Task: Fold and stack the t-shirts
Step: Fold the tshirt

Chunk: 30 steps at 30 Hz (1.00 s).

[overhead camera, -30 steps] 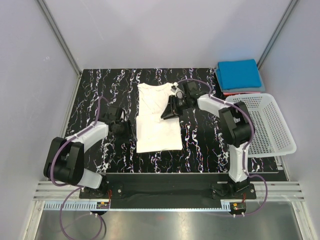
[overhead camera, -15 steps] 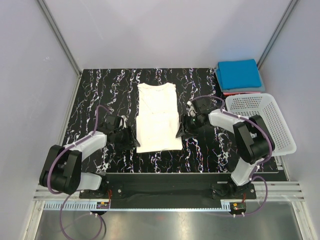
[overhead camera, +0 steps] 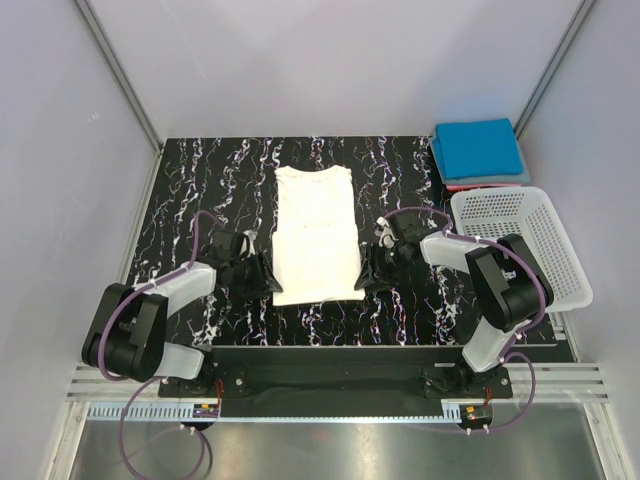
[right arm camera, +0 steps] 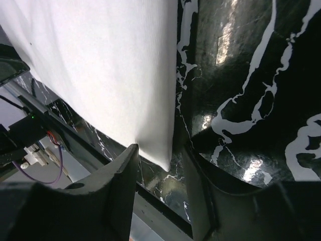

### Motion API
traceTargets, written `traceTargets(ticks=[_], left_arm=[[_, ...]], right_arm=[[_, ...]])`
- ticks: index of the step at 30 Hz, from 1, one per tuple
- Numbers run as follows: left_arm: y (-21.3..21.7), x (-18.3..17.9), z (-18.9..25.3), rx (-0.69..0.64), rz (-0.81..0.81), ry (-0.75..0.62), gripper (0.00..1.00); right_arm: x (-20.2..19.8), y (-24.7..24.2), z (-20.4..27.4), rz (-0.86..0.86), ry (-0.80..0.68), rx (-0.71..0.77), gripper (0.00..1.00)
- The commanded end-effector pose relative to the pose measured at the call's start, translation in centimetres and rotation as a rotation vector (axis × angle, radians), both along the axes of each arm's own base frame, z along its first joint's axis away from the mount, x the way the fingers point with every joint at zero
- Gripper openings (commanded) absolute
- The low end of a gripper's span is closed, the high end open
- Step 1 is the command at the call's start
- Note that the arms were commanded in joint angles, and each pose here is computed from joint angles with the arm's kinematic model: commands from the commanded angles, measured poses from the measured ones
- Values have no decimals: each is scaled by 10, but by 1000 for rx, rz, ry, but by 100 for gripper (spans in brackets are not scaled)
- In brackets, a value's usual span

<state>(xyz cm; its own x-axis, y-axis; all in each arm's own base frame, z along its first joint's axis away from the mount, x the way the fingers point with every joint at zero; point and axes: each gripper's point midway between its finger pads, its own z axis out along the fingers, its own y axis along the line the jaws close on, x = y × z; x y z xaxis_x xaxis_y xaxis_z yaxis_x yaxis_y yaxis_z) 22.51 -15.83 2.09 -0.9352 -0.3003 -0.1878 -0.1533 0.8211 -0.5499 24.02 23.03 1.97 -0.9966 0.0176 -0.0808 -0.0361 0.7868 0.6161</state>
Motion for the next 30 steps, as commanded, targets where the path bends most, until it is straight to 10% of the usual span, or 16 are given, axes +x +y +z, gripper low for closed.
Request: traceTargets(ticks=[1, 7, 12, 16, 21, 30], left_arm=[[7, -11, -17, 45, 2, 36, 43], [13, -12, -21, 84, 22, 46, 25], [23, -8, -18, 151, 37, 37, 0], [23, -6, -8, 147, 39, 19, 0], [19, -9, 7, 111, 44, -25, 41], [9, -21, -17, 44, 33, 39, 45]], right_arm=[[-7, -5, -16, 0, 1, -9, 48], [-16, -10, -25, -9, 22, -24, 40], [-20, -17, -32, -10, 21, -61, 0], [-24, -16, -28, -1, 15, -37, 0], [-26, -16, -23, 6, -6, -27, 24], [-28, -15, -30, -64, 28, -17, 43]])
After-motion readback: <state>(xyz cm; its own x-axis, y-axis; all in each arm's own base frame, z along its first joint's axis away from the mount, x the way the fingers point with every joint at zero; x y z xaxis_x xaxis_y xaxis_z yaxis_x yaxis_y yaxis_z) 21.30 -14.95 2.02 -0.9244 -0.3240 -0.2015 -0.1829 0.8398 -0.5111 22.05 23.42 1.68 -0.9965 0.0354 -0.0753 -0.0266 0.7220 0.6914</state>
